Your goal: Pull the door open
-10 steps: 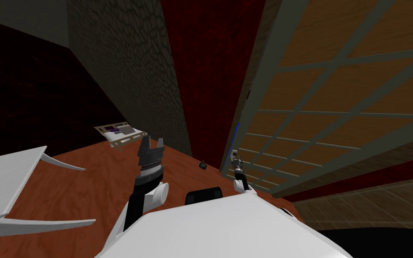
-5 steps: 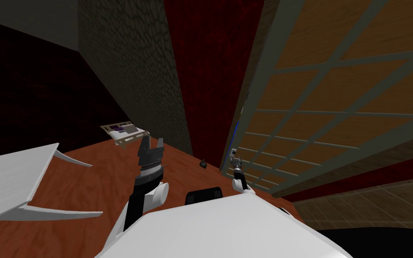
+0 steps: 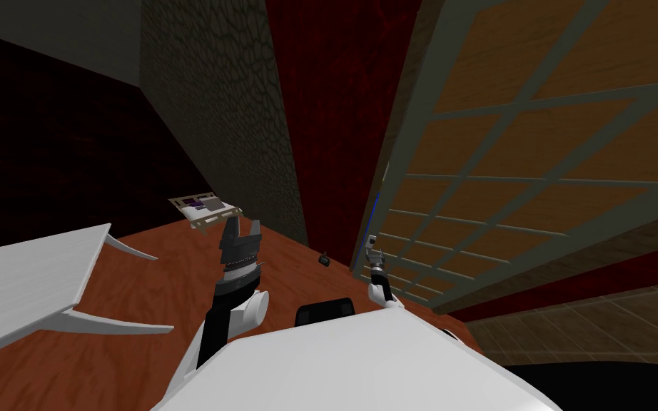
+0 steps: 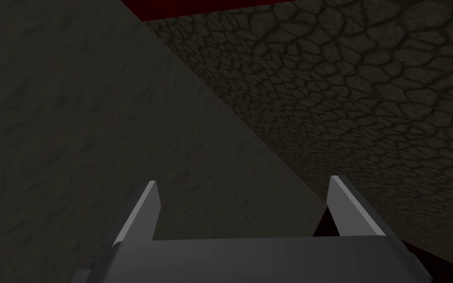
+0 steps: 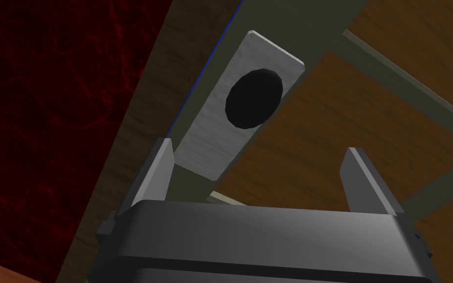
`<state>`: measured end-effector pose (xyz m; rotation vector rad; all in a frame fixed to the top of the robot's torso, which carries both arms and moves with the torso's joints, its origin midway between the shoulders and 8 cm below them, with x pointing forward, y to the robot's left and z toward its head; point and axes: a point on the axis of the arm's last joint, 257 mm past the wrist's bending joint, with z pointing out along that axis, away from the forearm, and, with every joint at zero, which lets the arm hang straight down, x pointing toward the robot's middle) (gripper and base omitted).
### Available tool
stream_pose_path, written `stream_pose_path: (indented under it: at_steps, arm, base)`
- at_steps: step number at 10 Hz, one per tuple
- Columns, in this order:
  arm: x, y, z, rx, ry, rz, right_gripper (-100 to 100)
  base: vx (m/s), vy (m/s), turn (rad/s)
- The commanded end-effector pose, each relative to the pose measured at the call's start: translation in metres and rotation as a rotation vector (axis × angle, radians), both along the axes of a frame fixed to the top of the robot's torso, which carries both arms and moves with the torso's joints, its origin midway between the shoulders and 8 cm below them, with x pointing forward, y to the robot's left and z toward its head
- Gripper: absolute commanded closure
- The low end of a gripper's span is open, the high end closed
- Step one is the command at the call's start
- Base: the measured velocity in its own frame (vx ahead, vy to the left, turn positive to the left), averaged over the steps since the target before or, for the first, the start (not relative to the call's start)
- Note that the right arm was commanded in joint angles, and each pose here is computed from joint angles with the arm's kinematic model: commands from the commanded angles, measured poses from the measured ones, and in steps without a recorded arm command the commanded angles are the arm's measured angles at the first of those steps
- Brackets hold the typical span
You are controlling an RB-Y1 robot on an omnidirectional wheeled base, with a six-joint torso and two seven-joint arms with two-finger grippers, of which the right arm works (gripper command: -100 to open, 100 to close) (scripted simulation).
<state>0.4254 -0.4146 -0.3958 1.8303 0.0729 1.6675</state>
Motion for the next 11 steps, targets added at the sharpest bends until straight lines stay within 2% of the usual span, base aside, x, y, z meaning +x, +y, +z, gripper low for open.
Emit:
stream_pose_path:
  at_steps: [1, 11]
  arm:
    - [0.0004, 0.0006, -0.0003, 0.045, -0.019, -0.003, -100]
    - [0.0046, 0.0095, -0.0031, 0.368, -0.162, -0.037, -100]
  base:
    - [-0.053, -0.014, 0.026]
    - [-0.051, -0.008, 0.033]
